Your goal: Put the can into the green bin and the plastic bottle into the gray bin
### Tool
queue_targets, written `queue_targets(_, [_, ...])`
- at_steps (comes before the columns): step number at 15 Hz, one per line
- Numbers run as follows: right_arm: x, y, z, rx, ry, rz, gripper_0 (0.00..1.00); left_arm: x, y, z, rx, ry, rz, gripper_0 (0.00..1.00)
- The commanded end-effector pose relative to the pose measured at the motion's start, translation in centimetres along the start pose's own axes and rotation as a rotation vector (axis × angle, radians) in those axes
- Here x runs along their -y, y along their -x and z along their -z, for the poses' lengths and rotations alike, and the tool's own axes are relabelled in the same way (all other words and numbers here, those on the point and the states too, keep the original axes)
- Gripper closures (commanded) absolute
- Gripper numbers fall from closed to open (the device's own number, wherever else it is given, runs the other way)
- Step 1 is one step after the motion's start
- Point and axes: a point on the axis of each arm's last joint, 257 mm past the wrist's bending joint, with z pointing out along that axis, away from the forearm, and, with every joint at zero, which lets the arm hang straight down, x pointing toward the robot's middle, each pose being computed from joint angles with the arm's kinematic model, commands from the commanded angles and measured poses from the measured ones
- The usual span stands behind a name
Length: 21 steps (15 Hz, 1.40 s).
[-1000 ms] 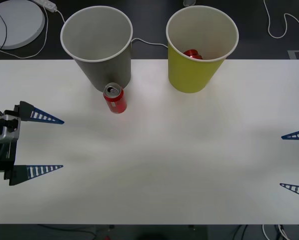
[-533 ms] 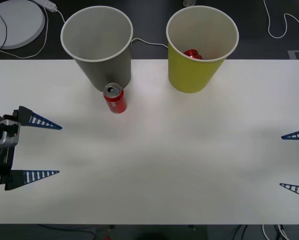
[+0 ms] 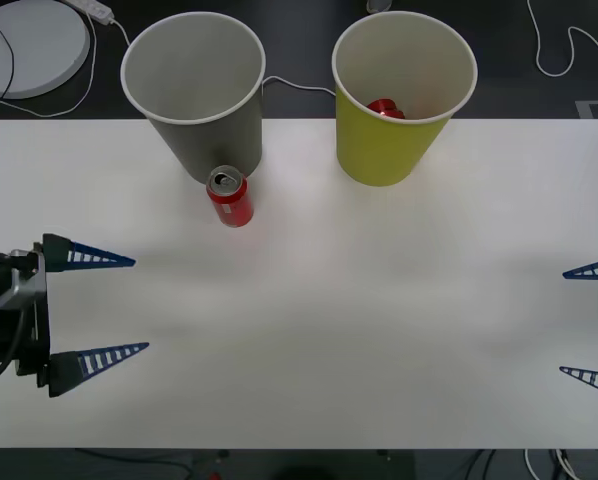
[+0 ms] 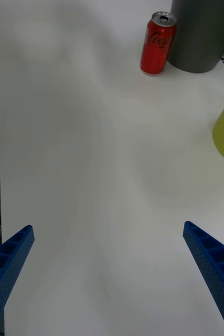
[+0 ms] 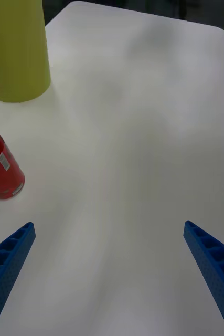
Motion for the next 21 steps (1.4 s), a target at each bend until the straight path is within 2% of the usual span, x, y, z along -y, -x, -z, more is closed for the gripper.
queue_targets(1, [0.0,0.0,0.0,0.000,0.000,0.000,0.00,0.3,0.2,-1.4,0.059,0.087,0.094,0.00])
queue_targets(5, [0.0,0.0,0.0,0.000,0.000,0.000,0.00,-0.5,-0.3,-3.1,0.113,0.205,0.213,0.00])
queue_targets(10, [0.0,0.0,0.0,0.000,0.000,0.000,0.00,-1.4,-0.9,-5.5,0.165,0.350,0.320,0.00])
queue_targets(12, [0.0,0.0,0.0,0.000,0.000,0.000,0.00,-2.1,-1.2,-6.6,0.187,0.449,0.370,0.00])
queue_targets(16, [0.0,0.0,0.0,0.000,0.000,0.000,0.00,-2.7,-1.2,-8.0,0.235,0.592,0.463,0.00])
queue_targets(19, [0.0,0.0,0.0,0.000,0.000,0.000,0.00,-3.0,-1.1,-8.7,0.265,0.704,0.517,0.00])
queue_targets(21, [0.0,0.0,0.0,0.000,0.000,0.000,0.00,-3.0,-1.1,-9.0,0.271,0.781,0.537,0.00])
